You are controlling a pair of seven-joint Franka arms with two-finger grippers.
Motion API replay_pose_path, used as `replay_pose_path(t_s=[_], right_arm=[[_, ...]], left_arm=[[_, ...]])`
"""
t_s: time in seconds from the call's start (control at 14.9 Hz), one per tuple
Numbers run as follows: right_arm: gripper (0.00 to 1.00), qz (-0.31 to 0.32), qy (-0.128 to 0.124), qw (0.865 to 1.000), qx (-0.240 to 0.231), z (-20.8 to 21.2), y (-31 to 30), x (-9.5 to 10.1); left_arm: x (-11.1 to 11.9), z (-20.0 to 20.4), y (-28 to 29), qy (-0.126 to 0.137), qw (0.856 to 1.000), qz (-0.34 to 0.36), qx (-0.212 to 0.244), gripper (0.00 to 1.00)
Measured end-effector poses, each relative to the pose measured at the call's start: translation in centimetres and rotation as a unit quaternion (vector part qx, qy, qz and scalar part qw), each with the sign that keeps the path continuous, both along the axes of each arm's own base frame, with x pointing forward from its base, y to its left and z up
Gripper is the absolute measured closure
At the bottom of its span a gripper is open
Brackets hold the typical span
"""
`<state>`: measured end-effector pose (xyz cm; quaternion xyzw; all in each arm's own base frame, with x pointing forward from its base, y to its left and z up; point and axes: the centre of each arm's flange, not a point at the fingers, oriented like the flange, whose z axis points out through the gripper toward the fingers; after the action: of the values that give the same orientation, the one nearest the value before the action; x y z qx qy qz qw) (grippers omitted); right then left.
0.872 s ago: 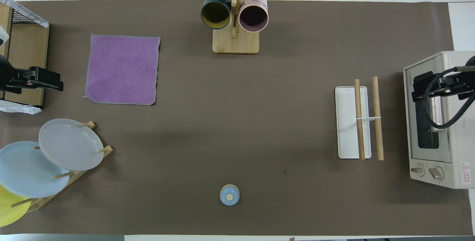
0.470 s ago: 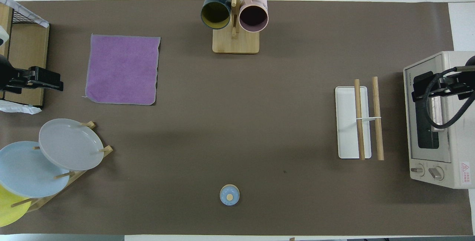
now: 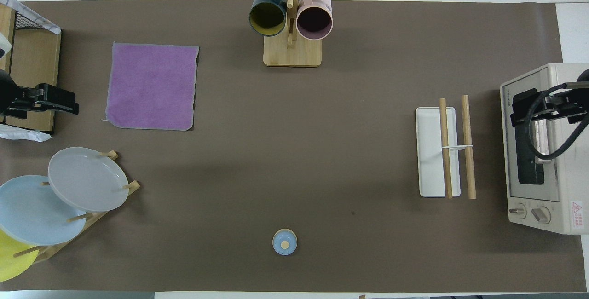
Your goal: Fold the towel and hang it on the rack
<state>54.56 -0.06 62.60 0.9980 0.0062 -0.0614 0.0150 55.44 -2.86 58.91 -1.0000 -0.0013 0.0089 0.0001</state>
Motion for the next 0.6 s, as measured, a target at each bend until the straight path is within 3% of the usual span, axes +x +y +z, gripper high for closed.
replay_pose_path(t_s=[0.2, 0.6], right_arm=[[0.0, 0.0, 0.0, 1.0, 0.0, 0.0, 0.0, 0.0], [0.0, 0.0, 0.0, 1.0, 0.0, 0.0, 0.0, 0.0]], left_arm=[[0.5, -4.6, 1.0, -0.017, 1.0, 0.009, -0.001, 0.0], [2.7, -19.6, 6.2, -0.039, 0.998, 0.054, -0.002, 0.0]])
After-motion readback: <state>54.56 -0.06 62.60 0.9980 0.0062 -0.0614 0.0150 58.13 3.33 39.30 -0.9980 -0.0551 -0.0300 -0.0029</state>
